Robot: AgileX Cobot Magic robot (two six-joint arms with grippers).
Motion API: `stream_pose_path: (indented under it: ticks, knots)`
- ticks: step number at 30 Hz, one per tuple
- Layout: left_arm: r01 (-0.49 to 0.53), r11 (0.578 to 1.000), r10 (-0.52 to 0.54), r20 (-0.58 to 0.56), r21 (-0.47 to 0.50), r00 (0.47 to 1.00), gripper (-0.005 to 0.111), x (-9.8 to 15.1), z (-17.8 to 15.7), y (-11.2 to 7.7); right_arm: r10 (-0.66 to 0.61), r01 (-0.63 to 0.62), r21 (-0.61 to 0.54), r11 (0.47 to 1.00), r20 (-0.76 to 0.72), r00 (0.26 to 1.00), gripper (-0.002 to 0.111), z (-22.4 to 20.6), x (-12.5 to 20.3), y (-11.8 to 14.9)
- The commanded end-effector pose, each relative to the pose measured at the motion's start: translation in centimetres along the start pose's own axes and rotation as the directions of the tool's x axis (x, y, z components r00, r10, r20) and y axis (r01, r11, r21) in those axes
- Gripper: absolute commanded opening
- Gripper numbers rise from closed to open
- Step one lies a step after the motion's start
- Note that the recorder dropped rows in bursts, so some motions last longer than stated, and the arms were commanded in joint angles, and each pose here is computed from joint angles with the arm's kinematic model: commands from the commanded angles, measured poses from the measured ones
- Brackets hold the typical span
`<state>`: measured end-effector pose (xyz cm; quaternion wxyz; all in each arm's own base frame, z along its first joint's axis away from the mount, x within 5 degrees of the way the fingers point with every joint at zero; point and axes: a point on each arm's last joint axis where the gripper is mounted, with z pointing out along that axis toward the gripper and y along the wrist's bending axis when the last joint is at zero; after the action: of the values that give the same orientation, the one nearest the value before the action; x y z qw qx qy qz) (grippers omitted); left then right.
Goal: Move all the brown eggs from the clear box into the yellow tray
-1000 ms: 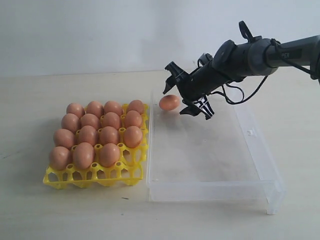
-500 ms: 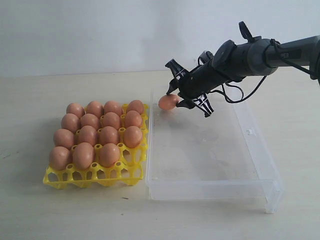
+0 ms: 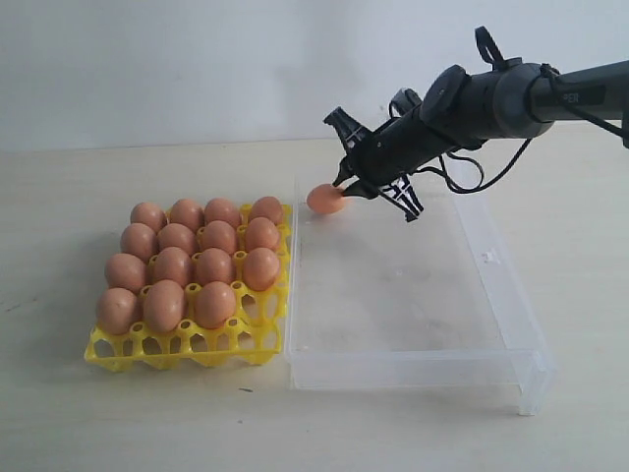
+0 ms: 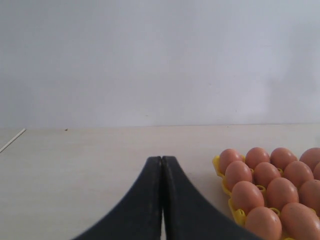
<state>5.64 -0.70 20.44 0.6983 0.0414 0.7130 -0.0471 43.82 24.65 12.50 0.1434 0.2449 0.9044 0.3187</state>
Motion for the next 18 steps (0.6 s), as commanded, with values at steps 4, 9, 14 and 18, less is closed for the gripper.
stream_pose_path:
  ticks: [4,9,14,18]
  knots:
    - [0.011,1.0,-0.011,0.005,0.003,1.0,0.0,0.1,0.0,0.0,0.033,-0.033,-0.02,0.999,0.011,0.999,0.063,-0.1,-0.4,0.2]
    - [0.011,1.0,-0.011,0.005,0.003,1.0,0.0,0.1,0.0,0.0,0.134,-0.135,-0.044,0.99,-0.005,0.991,0.068,0.9,-0.2,-0.3]
    - [0.011,1.0,-0.011,0.005,0.003,1.0,0.0,0.1,0.0,0.0,0.162,-0.161,-0.064,0.985,0.014,0.987,0.068,1.1,-0.4,-0.2]
    - [0.011,1.0,-0.011,0.005,0.003,1.0,0.0,0.1,0.0,0.0,0.213,-0.213,-0.065,0.975,-0.007,0.977,0.064,1.7,0.0,-0.4]
